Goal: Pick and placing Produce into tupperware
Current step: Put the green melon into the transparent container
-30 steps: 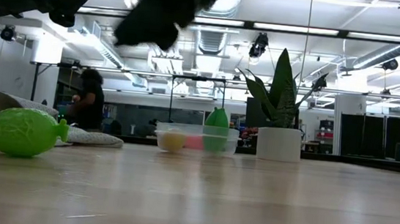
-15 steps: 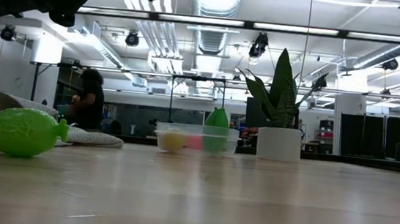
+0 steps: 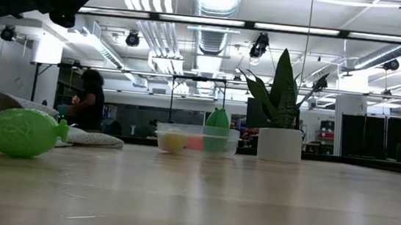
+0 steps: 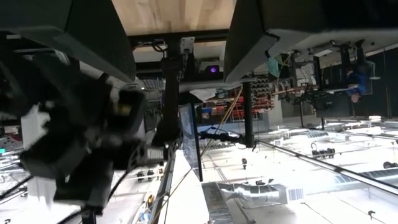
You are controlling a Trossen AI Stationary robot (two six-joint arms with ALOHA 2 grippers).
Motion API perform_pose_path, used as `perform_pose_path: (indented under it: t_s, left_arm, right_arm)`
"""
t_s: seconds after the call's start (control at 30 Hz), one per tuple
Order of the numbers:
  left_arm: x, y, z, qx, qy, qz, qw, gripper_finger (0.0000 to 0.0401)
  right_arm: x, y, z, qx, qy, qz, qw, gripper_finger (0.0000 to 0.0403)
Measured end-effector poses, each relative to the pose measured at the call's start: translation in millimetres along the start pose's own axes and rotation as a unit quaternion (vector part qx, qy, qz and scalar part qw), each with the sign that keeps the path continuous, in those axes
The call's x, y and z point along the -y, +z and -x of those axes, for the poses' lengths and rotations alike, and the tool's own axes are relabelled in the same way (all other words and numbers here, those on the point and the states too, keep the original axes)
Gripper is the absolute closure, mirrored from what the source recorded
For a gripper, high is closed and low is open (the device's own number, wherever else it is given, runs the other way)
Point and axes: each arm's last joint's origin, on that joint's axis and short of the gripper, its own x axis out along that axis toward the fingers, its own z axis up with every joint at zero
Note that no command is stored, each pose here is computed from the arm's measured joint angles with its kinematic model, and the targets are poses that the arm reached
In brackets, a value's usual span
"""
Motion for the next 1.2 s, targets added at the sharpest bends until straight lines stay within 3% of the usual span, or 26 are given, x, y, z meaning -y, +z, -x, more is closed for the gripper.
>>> perform_pose_path:
  t_s: [0.2, 0.27, 0.4, 0.47, 0.57, 0.63, 0.7, 0.83, 0.97, 1.2]
  left_arm:
    - [0.5, -1.4, -0.2, -0.006, -0.005, 0.000, 1.000, 0.0170]
    - [0.7, -1.4, -0.2, -0.006, -0.008, 0.000, 1.000, 0.0170]
    - [0.9, -1.9, -0.4, -0.008, -0.010, 0.013, 1.000, 0.0170]
    - [0.9, -1.8, -0.4, -0.007, -0.010, 0.016, 1.000, 0.0170]
    - [1.0, -1.7, -0.4, -0.007, -0.011, 0.016, 1.000, 0.0170]
    - [0.9, -1.5, -0.4, -0.006, -0.011, 0.017, 1.000, 0.0170]
    - [0.9, -1.5, -0.4, -0.006, -0.011, 0.017, 1.000, 0.0170]
    - [0.9, -1.3, -0.4, -0.005, -0.011, 0.017, 1.000, 0.0170]
    - [0.9, -1.4, -0.4, -0.006, -0.010, 0.012, 1.000, 0.0170]
    - [0.9, -2.1, -0.6, -0.009, -0.010, 0.008, 1.000, 0.0170]
  right_arm:
    - [-20.9, 5.0, 60.7, -0.030, -0.034, 0.039, 0.998, 0.0363]
    - [-32.1, -2.5, 80.8, -0.039, -0.056, 0.053, 0.996, 0.0383]
    - [-46.5, -26.5, 129.8, -0.031, -0.112, 0.055, 0.992, 0.0393]
    - [-48.2, -44.3, 150.8, -0.007, -0.104, 0.052, 0.993, 0.0394]
    - [-50.3, -76.1, 168.7, 0.073, -0.007, 0.083, 0.994, 0.0394]
    - [-44.6, -96.4, 178.6, 0.147, 0.060, 0.078, 0.984, 0.0394]
    - [-29.8, -116.1, 189.9, 0.207, 0.086, 0.059, 0.973, 0.0394]
    - [1.3, -164.5, 202.5, 0.227, 0.057, 0.017, 0.972, 0.0394]
    - [24.7, -195.4, 221.8, 0.257, 0.015, -0.007, 0.966, 0.0394]
    - [37.3, -240.5, 245.2, 0.298, -0.048, -0.005, 0.953, 0.0394]
